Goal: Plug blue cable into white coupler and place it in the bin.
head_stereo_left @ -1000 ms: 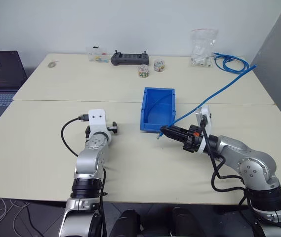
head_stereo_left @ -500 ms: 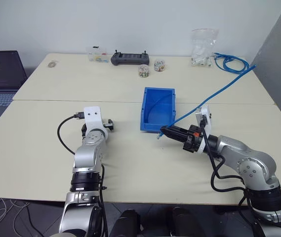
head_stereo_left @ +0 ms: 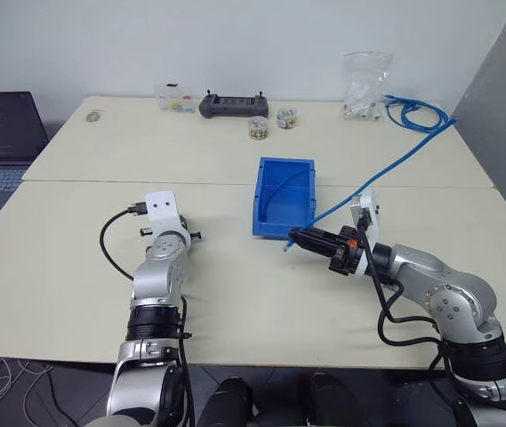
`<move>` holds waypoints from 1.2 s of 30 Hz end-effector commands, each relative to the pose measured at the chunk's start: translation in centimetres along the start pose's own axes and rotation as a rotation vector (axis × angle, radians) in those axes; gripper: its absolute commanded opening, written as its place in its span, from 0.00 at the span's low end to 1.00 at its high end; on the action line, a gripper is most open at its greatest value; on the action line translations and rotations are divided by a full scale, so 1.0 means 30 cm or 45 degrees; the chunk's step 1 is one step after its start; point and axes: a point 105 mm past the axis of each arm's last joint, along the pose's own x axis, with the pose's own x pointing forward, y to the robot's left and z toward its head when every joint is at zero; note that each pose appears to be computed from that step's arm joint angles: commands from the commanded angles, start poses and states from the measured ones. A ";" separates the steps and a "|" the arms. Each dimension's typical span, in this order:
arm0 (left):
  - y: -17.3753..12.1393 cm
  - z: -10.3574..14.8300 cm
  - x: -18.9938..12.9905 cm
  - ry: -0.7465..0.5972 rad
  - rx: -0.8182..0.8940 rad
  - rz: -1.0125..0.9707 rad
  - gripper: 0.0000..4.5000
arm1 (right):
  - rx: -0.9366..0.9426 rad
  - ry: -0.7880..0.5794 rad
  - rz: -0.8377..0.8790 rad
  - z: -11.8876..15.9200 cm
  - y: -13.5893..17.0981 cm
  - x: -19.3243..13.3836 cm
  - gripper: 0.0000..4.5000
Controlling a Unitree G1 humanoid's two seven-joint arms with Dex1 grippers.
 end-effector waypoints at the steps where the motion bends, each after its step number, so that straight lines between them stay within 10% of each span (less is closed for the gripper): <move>1: 0.046 -0.001 0.007 -0.006 0.037 0.048 0.17 | -0.046 -0.035 0.033 0.025 0.027 -0.002 0.01; 10: -0.074 0.028 -0.153 -0.185 0.324 -0.552 0.17 | -0.094 -0.004 -0.008 0.005 0.027 -0.045 0.01; 23: -0.290 -0.107 -0.451 0.019 0.980 -1.833 0.17 | -0.269 0.120 0.031 -0.049 0.072 -0.075 0.01; 36: -0.300 -0.206 -0.416 0.114 1.232 -2.036 0.17 | -0.424 0.153 0.160 -0.063 0.095 0.044 0.01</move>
